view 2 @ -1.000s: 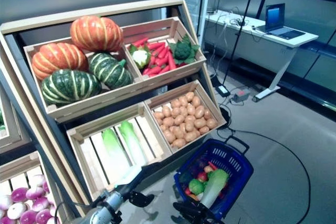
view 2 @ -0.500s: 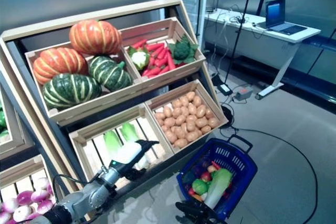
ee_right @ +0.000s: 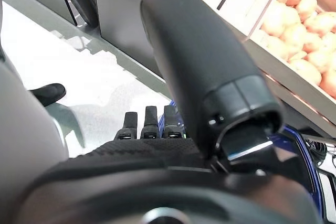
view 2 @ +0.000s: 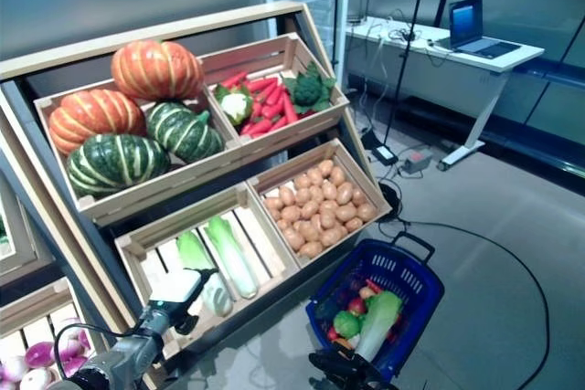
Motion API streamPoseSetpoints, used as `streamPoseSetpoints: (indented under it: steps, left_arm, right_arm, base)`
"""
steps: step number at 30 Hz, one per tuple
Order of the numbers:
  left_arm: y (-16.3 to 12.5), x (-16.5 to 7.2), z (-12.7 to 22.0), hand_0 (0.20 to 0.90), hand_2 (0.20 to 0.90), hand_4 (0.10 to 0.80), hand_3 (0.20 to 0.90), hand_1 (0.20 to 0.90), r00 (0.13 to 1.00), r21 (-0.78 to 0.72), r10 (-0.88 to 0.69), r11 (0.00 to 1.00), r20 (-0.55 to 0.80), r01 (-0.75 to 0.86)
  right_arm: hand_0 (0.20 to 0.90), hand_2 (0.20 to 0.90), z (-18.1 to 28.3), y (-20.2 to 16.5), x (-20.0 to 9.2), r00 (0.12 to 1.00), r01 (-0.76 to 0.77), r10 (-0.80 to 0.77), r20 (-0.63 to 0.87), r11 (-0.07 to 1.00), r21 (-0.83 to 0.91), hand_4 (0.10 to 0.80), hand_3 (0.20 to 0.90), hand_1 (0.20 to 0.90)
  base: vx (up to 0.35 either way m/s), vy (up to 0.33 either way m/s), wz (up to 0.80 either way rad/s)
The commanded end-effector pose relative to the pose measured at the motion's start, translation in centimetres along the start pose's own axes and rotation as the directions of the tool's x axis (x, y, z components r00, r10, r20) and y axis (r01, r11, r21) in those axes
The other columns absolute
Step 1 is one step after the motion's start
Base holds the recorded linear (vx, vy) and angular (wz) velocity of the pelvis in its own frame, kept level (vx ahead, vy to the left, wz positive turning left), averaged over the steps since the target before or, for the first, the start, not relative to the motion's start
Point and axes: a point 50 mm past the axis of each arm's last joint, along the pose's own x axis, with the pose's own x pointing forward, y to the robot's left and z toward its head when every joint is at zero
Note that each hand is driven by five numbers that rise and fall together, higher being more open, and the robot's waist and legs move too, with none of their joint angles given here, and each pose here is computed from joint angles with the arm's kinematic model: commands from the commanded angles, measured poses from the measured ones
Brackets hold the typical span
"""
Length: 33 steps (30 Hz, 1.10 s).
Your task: Put vegetables into the basket
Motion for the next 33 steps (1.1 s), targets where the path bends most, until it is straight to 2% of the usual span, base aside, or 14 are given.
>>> streamPoseSetpoints:
  steps: [1,10,16,23,33]
  left_arm:
    - [7.6,3.3,-2.5,0.9,0.9,0.8,0.9,0.9,0.935,-0.055,0.331,0.939,-0.128,-0.34]
    - [10.4,4.3,-1.4,0.9,0.9,0.8,0.9,0.9,0.866,0.094,0.5,0.863,-0.022,-0.496]
    - [12.5,5.2,0.0,0.9,0.9,0.8,0.9,0.9,0.795,0.176,0.598,0.776,0.098,-0.606]
    - [13.4,5.7,-0.2,0.9,0.9,0.8,0.9,0.9,0.798,0.283,0.577,0.747,0.173,-0.602]
    - [16.2,6.1,-1.2,0.9,0.9,0.8,0.9,0.9,0.806,0.325,0.566,0.74,0.173,-0.589]
  right_arm:
    - [0.9,0.9,-0.3,-0.4,-0.1,0.999,-0.038,0.037,-0.039,0.998,-0.04,0.8,0.9,0.9]
    - [0.9,0.9,1.4,-0.6,-0.1,0.999,-0.05,0.051,0.006,0.996,-0.072,0.8,0.9,0.9]
    - [0.9,0.9,5.8,-0.2,0.1,0.989,-0.078,0.089,0.116,0.992,-0.096,0.8,0.9,0.9]
    - [0.9,0.9,10.1,1.1,-0.1,0.949,-0.146,0.148,0.278,0.989,-0.028,0.8,0.9,0.9]
    - [0.9,0.9,14.4,1.6,-0.9,0.892,-0.187,0.131,0.433,0.978,0.088,0.8,0.9,0.9]
  base:
    - [0.038,0.034,-0.08]
    - [0.004,0.044,-0.04]
    - [-0.101,0.125,-0.07]
    - [-0.062,0.065,-0.09]
    - [-0.083,0.006,-0.02]
